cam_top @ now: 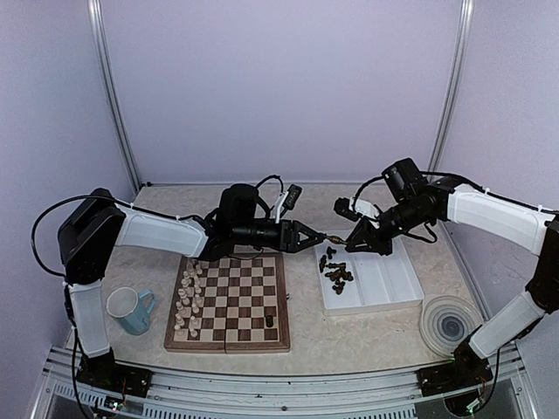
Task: Set up the chess pieces on the board
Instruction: Pass from the right arm to the left
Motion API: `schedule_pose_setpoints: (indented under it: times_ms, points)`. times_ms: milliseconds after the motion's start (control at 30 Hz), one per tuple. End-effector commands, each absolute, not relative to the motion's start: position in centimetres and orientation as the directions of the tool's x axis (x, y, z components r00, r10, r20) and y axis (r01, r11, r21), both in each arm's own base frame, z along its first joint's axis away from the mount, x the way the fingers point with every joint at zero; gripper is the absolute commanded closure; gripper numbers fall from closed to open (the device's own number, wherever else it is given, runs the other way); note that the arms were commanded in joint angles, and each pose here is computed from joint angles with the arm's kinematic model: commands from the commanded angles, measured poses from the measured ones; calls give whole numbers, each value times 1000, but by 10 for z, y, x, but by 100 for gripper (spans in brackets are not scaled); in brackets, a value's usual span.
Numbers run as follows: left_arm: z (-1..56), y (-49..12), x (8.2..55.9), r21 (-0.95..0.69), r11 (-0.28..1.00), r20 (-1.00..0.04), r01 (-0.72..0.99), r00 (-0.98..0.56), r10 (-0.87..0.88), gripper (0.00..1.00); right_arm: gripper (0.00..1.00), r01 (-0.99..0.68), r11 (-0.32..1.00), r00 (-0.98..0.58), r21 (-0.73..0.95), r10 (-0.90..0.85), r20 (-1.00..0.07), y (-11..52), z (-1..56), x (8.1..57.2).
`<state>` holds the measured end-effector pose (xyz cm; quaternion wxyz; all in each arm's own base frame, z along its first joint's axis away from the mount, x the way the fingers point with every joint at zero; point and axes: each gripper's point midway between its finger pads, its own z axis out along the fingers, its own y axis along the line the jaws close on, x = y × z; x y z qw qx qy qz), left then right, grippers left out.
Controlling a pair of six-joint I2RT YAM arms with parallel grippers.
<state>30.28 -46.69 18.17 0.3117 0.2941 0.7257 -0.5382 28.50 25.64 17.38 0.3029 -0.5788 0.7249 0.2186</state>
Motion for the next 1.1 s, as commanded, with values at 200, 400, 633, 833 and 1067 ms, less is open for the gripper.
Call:
schedule_pose_setpoints:
  times_ms: [200,400,633,833,1067]
  points:
    - [209,-474,296,-748,13,-663,663,-748,-1,55,91,-977,211,-122,-33,-680,-723,255,182,275]
    - [201,-477,297,-768,7,-641,641,-768,9,60,91,-976,214,-124,-34,-680,-723,255,182,275]
    - [194,-478,298,-776,31,-630,630,-776,20,56,91,-975,218,-125,-36,-679,-724,255,182,277]
    - [192,-479,297,-782,24,-622,623,-782,29,65,91,-975,222,-131,-32,-681,-721,255,180,278]
    - [190,-480,298,-788,28,-614,614,-789,33,70,91,-974,224,-135,-29,-679,-722,256,180,278]
